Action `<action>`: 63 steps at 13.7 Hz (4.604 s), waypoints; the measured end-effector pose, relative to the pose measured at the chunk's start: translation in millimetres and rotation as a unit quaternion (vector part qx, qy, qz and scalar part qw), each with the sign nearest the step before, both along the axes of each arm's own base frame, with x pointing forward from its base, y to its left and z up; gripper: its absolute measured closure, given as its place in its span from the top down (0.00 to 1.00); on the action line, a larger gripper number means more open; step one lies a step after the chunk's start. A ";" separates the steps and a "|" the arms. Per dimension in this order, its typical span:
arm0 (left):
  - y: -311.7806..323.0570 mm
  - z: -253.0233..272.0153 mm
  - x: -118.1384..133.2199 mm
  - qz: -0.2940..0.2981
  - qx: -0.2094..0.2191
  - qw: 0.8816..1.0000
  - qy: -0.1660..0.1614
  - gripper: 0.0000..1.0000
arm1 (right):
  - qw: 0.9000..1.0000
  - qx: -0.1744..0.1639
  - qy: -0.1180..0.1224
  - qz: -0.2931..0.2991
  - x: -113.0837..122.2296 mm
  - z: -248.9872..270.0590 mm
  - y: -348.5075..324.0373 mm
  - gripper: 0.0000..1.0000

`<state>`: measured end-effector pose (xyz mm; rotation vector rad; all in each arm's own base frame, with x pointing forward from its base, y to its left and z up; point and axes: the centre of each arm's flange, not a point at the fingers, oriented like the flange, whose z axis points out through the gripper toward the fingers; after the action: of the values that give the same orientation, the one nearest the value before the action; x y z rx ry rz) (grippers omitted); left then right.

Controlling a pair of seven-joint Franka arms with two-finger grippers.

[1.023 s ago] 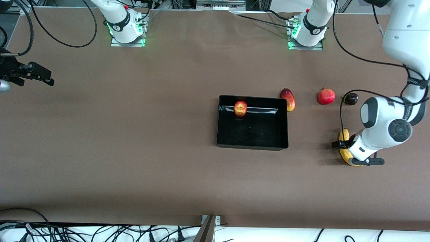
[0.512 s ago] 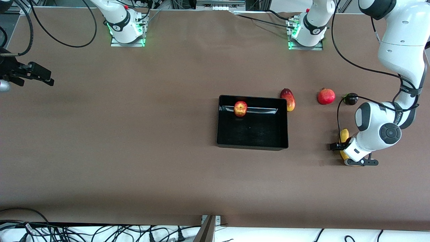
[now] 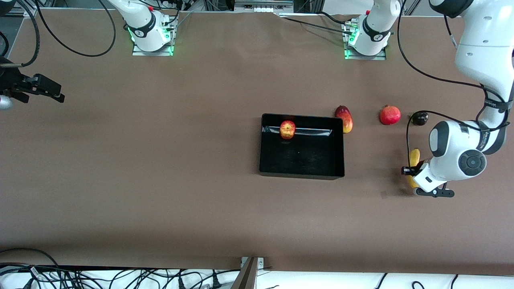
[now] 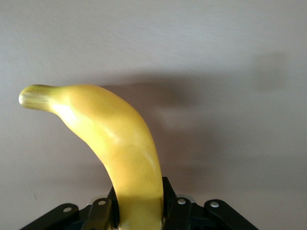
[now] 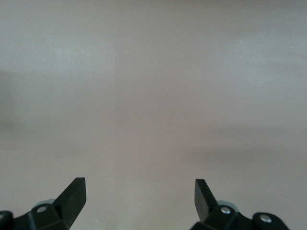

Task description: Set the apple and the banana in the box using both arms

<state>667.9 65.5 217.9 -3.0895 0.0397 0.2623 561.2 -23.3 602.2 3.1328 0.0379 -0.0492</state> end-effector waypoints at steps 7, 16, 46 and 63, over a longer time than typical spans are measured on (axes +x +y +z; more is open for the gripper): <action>-210.8 116.2 -20.4 0.098 -0.027 0.995 0.018 0.34 | 1.000 0.000 0.000 0.000 0.0 0.1 -0.2 1.00; -359.9 40.6 -60.7 0.154 -0.034 0.987 0.039 0.34 | 1.000 0.000 0.000 0.000 0.0 0.3 -0.2 1.00; -345.0 68.2 -41.4 0.164 0.014 0.985 0.047 1.00 | 1.000 0.000 0.000 -0.001 0.0 0.3 -0.5 1.00; -87.7 373.3 -73.9 0.088 -0.001 0.996 -0.029 1.00 | 1.000 0.000 -0.001 -0.002 0.1 0.8 -1.6 1.00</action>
<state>594.0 -22.2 591.1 -3.1031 -0.2343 0.1782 561.3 -24.9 603.0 3.1328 0.0324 -0.0463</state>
